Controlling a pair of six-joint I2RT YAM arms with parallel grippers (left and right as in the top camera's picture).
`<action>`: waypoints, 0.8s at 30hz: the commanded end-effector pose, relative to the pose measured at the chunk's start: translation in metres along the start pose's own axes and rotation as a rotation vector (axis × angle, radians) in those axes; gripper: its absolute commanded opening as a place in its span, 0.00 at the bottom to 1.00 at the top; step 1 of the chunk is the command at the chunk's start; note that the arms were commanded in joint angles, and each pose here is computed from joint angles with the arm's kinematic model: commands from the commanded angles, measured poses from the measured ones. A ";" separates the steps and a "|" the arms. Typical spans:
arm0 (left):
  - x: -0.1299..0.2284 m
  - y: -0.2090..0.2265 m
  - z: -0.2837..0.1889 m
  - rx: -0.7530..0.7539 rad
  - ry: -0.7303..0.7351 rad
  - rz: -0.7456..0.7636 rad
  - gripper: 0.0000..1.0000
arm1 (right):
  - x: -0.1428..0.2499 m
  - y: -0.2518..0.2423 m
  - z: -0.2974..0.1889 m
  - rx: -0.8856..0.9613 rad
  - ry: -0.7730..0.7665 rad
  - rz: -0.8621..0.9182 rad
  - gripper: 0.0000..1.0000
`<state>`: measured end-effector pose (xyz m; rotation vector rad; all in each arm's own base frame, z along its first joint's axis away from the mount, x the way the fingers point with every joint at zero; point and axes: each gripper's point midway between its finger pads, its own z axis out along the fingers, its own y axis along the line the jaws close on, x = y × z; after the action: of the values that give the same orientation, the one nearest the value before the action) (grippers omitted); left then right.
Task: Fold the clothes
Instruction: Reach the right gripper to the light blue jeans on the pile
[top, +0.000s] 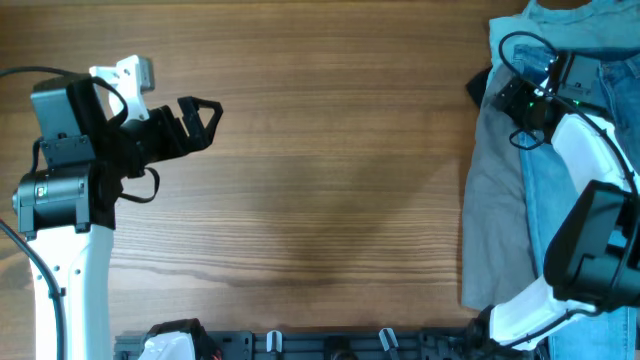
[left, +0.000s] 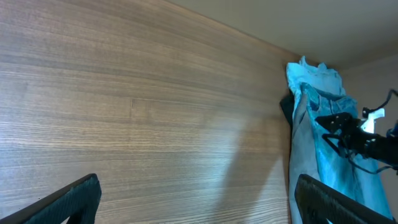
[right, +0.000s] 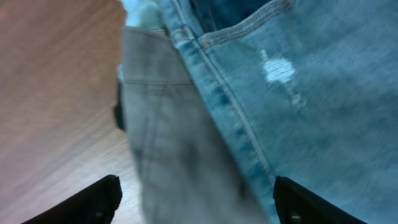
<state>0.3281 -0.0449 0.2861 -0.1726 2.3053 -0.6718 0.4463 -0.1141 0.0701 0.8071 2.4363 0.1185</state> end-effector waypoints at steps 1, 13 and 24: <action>-0.002 -0.008 -0.004 0.023 -0.002 -0.004 1.00 | -0.002 -0.027 0.015 0.132 -0.007 -0.083 0.82; 0.003 -0.006 -0.004 0.018 0.016 -0.015 1.00 | 0.008 -0.047 0.027 0.207 0.038 -0.135 0.20; 0.004 -0.006 -0.004 0.017 0.023 -0.019 1.00 | -0.006 -0.035 0.006 0.051 0.021 -0.184 0.38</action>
<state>0.3222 -0.0457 0.2802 -0.1889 2.3397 -0.6795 0.4274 -0.1623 0.0542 0.6995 2.5180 -0.0918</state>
